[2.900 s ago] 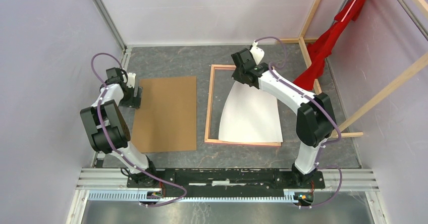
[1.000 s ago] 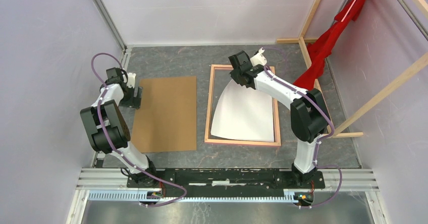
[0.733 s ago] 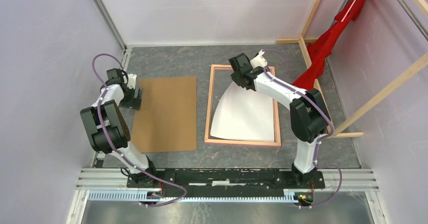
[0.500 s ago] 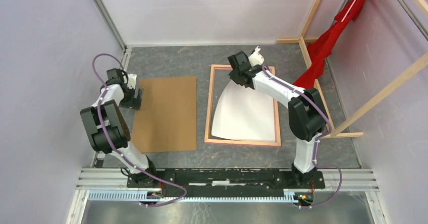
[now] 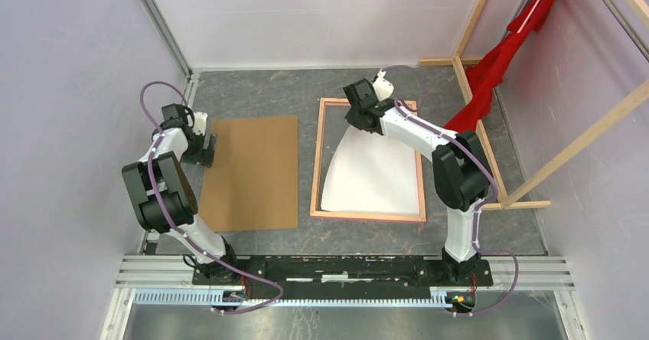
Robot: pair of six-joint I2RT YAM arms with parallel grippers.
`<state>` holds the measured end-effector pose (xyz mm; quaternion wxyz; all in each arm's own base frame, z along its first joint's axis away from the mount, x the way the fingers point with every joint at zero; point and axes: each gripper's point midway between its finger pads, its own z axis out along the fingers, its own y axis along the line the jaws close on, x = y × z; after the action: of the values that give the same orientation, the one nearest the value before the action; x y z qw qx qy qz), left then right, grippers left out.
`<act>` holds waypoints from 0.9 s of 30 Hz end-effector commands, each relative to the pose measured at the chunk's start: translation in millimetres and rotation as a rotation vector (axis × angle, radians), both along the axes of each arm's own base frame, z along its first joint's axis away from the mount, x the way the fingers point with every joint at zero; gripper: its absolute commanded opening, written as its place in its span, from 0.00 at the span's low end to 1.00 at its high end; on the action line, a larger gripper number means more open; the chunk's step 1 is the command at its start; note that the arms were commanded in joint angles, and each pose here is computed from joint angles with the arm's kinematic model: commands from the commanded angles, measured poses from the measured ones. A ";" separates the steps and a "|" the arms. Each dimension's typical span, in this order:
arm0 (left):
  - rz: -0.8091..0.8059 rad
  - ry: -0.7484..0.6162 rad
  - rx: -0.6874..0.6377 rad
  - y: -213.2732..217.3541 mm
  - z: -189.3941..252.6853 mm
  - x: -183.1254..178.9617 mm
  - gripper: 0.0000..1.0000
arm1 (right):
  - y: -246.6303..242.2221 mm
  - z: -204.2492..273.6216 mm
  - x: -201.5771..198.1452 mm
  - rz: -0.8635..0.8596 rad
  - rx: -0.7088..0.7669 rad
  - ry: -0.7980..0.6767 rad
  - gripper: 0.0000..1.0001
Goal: Put the photo into the frame
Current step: Turn over the photo from the photo frame, then pick up the photo frame item at the center of the board.
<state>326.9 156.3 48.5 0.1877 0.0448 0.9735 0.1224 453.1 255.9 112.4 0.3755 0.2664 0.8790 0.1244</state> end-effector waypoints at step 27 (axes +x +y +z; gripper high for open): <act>-0.048 -0.003 0.023 0.3 8.4 2.4 1.00 | 37.7 16.4 13.6 0.250 0.030 -0.081 0.98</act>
<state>323.9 154.9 47.6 0.1806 0.0503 0.9748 0.1205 455.1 282.7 110.3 0.3665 0.1723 0.8983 0.1702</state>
